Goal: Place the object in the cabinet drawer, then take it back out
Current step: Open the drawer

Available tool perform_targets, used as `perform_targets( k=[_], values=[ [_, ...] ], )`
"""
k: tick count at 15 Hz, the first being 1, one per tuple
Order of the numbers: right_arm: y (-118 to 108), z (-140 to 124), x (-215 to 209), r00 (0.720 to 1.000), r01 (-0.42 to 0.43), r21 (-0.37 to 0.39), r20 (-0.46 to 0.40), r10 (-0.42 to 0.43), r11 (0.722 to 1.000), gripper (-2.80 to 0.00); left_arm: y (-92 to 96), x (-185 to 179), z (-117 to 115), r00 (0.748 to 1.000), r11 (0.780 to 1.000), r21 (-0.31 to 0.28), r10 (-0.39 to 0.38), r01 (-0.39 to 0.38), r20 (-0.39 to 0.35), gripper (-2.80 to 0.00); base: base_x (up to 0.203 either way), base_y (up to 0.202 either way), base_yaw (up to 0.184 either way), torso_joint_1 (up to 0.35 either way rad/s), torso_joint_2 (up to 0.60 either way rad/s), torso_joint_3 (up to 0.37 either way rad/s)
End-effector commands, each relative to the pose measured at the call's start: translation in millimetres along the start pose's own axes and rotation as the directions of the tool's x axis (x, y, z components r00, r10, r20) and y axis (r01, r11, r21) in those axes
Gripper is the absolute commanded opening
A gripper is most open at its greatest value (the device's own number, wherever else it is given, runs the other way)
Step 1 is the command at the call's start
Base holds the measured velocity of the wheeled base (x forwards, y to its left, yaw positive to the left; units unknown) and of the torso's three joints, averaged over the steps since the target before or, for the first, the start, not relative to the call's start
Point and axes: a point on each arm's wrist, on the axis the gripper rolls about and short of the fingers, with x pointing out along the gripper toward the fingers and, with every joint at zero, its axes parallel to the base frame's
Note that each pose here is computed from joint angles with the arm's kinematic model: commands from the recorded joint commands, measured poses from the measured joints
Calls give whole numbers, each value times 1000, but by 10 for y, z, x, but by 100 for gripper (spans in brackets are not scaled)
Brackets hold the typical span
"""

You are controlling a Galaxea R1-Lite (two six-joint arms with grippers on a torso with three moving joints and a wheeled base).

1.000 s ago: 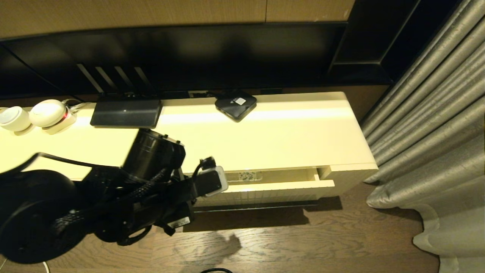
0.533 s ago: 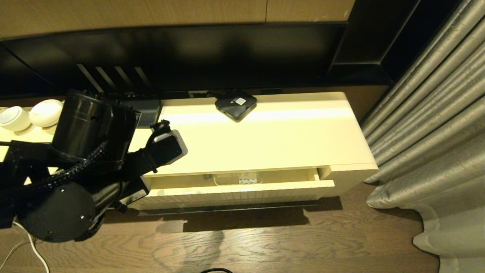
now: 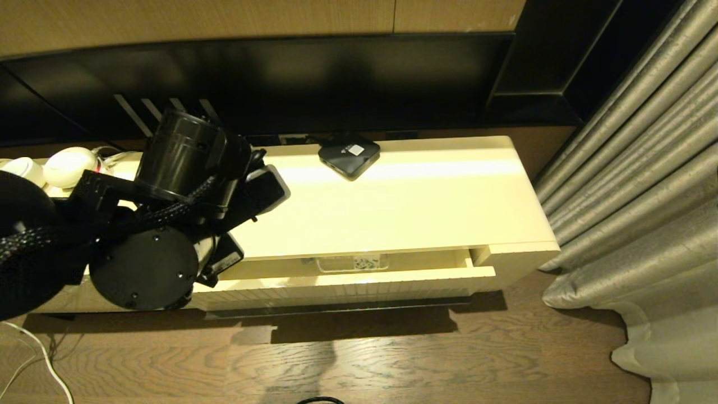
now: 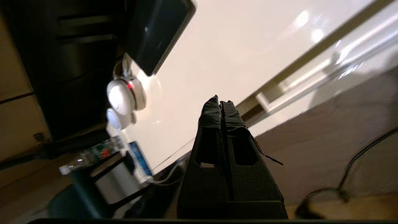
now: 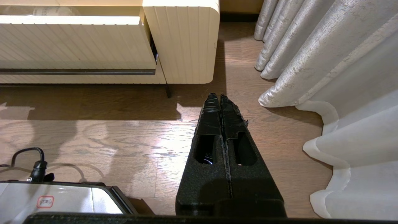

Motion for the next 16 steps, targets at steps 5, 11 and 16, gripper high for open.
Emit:
perform_targets(
  k=[5,11,16],
  values=[
    [0,0,1,1000,-1,0,-1,1,1000,-280,-158,-154,216,956,848,-447,-212,284,205,-280,0,0,0,0,0,0],
    [0,0,1,1000,-1,0,-1,1,1000,-280,-501,14,400,910,610,-702,-389,368,139,-280,0,0,0,0,0,0],
    [0,0,1,1000,-1,0,-1,1,1000,-280,-750,299,435,901,540,-784,-430,306,56,-280,0,0,0,0,0,0]
  ],
)
